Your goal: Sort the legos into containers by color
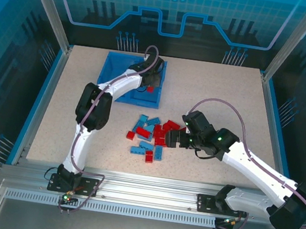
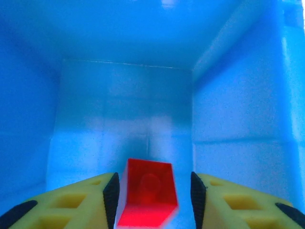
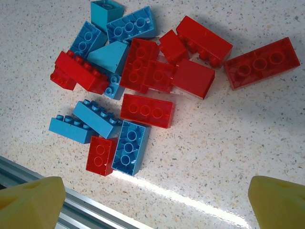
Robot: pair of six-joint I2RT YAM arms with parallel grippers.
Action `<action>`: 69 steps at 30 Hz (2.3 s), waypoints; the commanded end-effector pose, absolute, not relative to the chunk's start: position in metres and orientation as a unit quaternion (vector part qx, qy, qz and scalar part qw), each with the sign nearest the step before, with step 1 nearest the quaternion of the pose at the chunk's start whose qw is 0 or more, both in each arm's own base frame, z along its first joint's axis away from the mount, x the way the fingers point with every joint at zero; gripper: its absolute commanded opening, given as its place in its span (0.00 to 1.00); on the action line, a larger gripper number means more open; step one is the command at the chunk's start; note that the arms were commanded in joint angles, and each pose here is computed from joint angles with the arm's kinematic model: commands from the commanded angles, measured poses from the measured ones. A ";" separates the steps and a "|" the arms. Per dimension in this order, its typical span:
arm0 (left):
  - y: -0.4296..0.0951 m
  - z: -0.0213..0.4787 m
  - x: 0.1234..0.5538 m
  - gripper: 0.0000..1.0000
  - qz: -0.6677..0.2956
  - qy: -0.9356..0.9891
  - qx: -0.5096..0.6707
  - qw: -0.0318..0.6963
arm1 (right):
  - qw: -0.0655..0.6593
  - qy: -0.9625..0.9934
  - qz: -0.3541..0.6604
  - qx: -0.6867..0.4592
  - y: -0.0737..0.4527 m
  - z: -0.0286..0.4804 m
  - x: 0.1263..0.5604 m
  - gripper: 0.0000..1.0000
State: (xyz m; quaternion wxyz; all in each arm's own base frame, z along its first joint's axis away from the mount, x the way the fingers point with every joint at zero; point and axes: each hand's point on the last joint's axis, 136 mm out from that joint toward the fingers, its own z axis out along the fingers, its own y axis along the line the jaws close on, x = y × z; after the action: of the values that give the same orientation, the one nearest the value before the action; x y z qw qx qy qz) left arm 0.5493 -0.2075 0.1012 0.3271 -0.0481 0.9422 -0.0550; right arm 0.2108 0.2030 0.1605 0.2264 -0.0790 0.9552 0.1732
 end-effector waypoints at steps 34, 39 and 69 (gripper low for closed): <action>-0.137 0.273 0.211 0.99 -0.117 0.824 0.234 0.502 | 0.134 0.986 0.067 -0.079 0.279 0.027 0.204 0.49; -0.135 0.267 0.211 0.99 -0.108 0.829 0.235 0.496 | 0.125 0.988 0.056 -0.070 0.273 0.015 0.200 0.42; -0.044 0.315 0.196 0.99 -0.046 0.783 0.057 0.618 | 0.399 0.875 0.171 -0.213 0.466 0.223 0.422 0.28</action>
State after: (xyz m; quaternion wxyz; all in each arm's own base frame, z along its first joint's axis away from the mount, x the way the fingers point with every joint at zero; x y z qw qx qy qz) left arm 0.1945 -0.0532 0.3146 0.6137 0.0777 0.7835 -0.0586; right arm 0.4121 0.4511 0.2332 0.4120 -0.1791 0.8754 0.1785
